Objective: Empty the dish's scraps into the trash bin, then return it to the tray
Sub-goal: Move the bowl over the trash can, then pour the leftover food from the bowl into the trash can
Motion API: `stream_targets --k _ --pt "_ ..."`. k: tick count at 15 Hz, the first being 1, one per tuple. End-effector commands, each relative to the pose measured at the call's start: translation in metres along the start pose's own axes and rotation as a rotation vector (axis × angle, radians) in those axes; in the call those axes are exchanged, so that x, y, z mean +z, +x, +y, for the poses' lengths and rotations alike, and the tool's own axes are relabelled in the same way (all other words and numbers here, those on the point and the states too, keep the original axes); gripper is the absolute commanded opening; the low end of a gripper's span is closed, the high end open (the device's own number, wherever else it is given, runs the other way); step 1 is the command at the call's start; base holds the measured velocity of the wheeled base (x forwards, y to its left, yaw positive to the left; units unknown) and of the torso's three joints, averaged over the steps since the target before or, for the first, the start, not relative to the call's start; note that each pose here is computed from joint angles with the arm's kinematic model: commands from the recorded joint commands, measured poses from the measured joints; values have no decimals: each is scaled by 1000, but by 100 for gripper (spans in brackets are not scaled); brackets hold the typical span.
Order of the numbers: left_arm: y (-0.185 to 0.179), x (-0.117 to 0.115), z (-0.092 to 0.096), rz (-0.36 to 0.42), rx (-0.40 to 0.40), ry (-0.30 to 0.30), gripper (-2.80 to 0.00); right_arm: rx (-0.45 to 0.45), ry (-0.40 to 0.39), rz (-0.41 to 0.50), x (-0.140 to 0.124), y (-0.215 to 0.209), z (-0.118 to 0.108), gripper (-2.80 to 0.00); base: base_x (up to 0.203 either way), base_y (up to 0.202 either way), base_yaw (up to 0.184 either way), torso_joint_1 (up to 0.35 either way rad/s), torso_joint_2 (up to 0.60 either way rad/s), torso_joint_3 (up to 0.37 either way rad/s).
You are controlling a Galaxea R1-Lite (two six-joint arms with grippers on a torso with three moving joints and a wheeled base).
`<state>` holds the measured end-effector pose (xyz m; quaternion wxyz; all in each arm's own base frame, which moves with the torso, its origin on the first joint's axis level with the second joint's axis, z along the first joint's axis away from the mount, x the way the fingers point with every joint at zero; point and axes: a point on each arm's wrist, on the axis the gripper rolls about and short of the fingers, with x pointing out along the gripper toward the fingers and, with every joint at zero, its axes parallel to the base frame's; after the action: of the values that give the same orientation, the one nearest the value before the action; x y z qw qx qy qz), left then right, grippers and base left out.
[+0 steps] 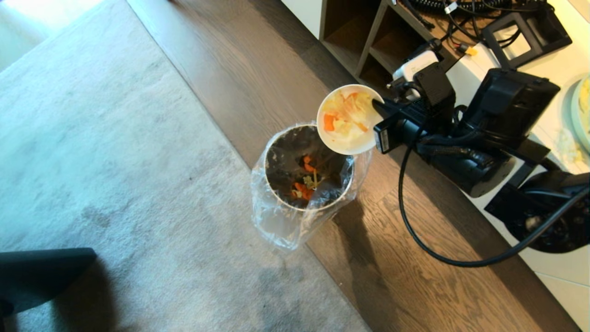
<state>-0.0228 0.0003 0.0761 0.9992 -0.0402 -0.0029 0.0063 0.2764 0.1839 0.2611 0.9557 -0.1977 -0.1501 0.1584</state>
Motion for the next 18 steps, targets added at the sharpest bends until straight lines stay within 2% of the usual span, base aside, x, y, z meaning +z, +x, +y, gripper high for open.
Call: stream_targets --k 1,2,4,10,13,18 --pt "0 0 0 -1 -1 -1 -280 20 3 -21 0 -1 12 -280 0 0 0 0 0 0" --pt "0 0 0 -1 1 -1 -280 20 5 -35 1 -1 15 -280 0 0 0 0 0 0" --pt "0 0 0 -1 0 -1 -280 13 -47 -58 -1 -1 18 -280 0 0 0 0 0 0" --pt "0 0 0 -1 -1 -1 -280 -14 -127 -127 -17 2 30 -280 0 0 0 0 0 0" --pt "0 0 0 -1 -1 -1 -280 11 -154 -134 -18 4 40 -280 0 0 0 0 0 0" --pt "0 0 0 -1 1 -1 -280 22 -252 -140 -22 7 52 -280 0 0 0 0 0 0"
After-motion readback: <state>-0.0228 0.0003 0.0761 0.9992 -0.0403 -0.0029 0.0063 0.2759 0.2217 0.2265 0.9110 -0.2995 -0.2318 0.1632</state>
